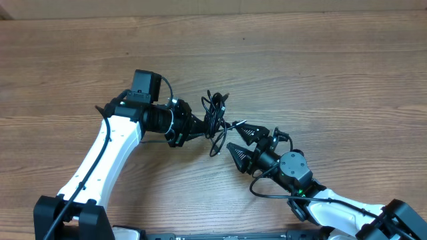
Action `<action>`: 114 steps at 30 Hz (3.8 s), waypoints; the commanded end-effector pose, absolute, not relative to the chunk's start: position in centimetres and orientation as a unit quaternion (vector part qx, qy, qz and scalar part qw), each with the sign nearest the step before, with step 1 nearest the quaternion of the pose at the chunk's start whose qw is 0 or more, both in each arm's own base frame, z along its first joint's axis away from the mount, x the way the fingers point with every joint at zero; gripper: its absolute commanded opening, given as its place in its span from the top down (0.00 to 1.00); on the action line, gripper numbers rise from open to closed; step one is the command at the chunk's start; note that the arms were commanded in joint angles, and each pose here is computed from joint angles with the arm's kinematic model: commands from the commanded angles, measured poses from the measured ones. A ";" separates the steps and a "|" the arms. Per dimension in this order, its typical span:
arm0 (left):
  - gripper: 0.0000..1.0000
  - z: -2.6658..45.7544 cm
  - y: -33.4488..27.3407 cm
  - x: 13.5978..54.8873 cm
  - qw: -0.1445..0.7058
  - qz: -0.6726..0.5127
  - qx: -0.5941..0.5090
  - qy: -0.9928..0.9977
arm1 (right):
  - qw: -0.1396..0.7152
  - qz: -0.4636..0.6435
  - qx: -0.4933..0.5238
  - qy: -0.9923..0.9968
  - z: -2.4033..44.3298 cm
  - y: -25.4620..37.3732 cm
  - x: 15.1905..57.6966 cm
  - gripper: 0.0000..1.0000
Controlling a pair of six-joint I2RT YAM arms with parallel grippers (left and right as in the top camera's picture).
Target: Untangle cables
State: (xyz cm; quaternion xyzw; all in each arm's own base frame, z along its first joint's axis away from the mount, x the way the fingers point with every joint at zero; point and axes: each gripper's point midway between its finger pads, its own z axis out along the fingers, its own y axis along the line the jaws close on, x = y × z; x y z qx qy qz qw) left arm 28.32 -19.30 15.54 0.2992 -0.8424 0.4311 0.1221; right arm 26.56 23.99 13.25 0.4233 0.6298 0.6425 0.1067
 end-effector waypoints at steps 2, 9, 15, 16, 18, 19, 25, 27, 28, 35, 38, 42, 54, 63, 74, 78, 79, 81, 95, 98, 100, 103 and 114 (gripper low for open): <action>0.96 16.5 -19.2 28.9 0.096 0.438 0.280 -0.849 | 0.090 0.660 0.447 0.597 14.2 23.9 26.9 0.25; 0.95 15.8 -19.2 29.1 0.073 0.418 0.268 -0.865 | 0.099 0.681 0.435 0.580 15.8 23.9 27.2 0.30; 0.96 16.2 -21.3 28.7 0.069 0.427 0.235 -0.870 | 0.100 0.683 0.434 0.578 16.2 24.1 27.4 0.38; 0.96 16.3 -21.7 28.6 0.069 0.429 0.228 -0.871 | 0.101 0.684 0.434 0.578 16.2 24.1 27.4 0.40; 0.96 16.4 -22.4 28.3 0.067 0.431 0.215 -0.874 | 0.101 0.684 0.434 0.578 16.2 24.1 27.4 0.46; 0.96 16.3 -22.6 28.2 0.067 0.429 0.212 -0.876 | 0.101 0.684 0.434 0.578 16.2 24.1 27.4 0.48; 0.95 15.9 -23.0 27.9 0.062 0.416 0.206 -0.883 | 0.100 0.684 0.433 0.578 16.2 24.1 27.4 0.79; 0.96 16.0 -23.0 27.9 0.063 0.417 0.206 -0.883 | 0.100 0.682 0.434 0.580 16.1 24.1 27.4 0.87; 0.96 16.1 -23.1 27.9 0.064 0.421 0.204 -0.881 | 0.102 0.677 0.435 0.585 15.8 24.1 27.4 0.92; 0.96 17.3 -22.4 28.8 0.058 0.459 0.189 -0.866 | 0.165 0.563 0.469 0.660 9.6 21.9 27.8 0.96; 0.96 17.1 -21.2 29.2 0.039 0.457 0.173 -0.872 | 0.183 0.509 0.501 0.675 7.1 20.2 27.8 0.96; 0.96 16.8 -19.4 29.7 0.014 0.452 0.150 -0.879 | 0.221 0.459 0.504 0.697 5.5 18.6 27.8 0.96; 0.96 16.6 -18.1 30.1 -0.046 0.447 0.057 -0.891 | 0.322 0.426 0.404 0.743 6.7 17.9 28.8 0.31; 0.96 15.8 -17.3 30.6 -0.065 0.417 0.053 -0.905 | 0.355 0.459 0.364 0.729 9.2 18.8 29.6 0.09; 0.96 11.3 -10.2 32.8 -0.129 0.183 0.159 -0.961 | 0.337 0.475 0.349 0.734 9.4 19.7 29.1 0.02; 0.96 11.1 -9.6 33.1 -0.142 0.155 0.156 -0.965 | 0.333 0.491 0.319 0.739 10.0 20.6 28.8 0.00; 0.96 11.1 -9.5 33.1 -0.146 0.147 0.155 -0.966 | 0.341 0.497 0.295 0.741 10.6 21.0 28.8 0.01; 0.96 11.1 -9.7 33.2 -0.151 0.140 0.148 -0.967 | 0.358 0.509 0.246 0.743 11.8 21.8 28.6 0.03; 0.96 11.9 -13.9 32.2 -0.075 0.245 0.295 -0.920 | 0.251 0.550 0.128 0.786 10.6 25.6 24.2 0.18; 0.96 12.7 -15.7 31.5 -0.025 0.294 0.336 -0.895 | 0.236 0.539 0.132 0.798 9.6 25.5 23.9 0.18; 0.96 13.0 -16.3 31.2 -0.002 0.310 0.355 -0.882 | 0.237 0.539 0.132 0.798 9.7 25.5 23.9 0.18; 0.96 13.3 -16.9 30.9 0.019 0.323 0.375 -0.869 | 0.241 0.543 0.130 0.794 10.0 25.5 23.9 0.18; 0.95 13.9 -18.0 30.2 0.063 0.346 0.398 -0.847 | 0.249 0.554 0.124 0.785 10.8 25.7 24.1 0.23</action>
